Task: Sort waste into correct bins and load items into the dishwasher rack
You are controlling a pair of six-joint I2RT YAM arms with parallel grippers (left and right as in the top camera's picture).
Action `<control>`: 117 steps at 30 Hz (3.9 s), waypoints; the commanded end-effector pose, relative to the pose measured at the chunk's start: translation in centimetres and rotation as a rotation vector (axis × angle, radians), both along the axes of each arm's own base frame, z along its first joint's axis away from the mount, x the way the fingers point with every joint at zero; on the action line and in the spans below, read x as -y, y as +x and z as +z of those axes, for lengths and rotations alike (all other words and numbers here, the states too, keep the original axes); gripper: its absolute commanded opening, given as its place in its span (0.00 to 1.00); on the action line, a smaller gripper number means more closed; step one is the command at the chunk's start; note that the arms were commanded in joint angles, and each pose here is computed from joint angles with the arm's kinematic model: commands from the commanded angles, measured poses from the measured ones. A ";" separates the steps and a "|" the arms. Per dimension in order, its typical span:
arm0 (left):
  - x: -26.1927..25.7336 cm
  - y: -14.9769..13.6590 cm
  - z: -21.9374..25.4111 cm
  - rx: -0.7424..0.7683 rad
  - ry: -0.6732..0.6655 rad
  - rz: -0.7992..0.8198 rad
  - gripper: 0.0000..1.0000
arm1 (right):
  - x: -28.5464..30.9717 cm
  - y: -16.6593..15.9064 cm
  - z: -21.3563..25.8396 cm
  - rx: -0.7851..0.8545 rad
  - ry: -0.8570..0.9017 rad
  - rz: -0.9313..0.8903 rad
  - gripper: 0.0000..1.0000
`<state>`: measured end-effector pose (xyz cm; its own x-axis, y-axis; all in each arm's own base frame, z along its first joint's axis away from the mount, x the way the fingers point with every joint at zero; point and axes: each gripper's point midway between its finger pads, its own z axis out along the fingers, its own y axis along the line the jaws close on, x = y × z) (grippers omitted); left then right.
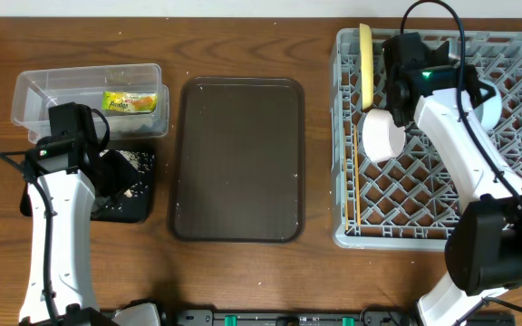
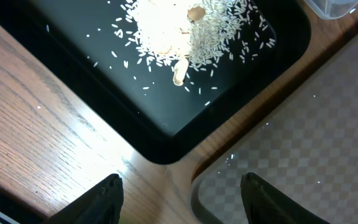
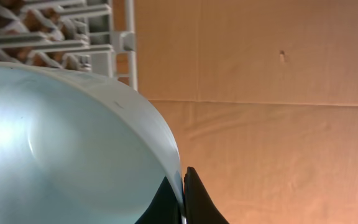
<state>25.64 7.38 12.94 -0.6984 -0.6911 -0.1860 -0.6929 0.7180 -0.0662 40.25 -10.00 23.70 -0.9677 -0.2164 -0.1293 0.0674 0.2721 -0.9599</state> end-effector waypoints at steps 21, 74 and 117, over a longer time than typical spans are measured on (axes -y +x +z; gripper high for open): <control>-0.1 -0.2 -0.2 -0.009 -0.002 0.009 0.64 | 0.6 -1.9 -6.1 -0.139 0.126 -0.005 0.01; 0.0 -0.3 -0.2 -0.013 -0.003 0.009 0.64 | -24.6 -8.0 -3.9 -0.190 1.652 0.527 0.08; 0.0 -0.3 -0.2 -0.014 -0.003 0.009 0.64 | -25.0 -3.1 -13.6 -0.007 1.249 0.353 0.10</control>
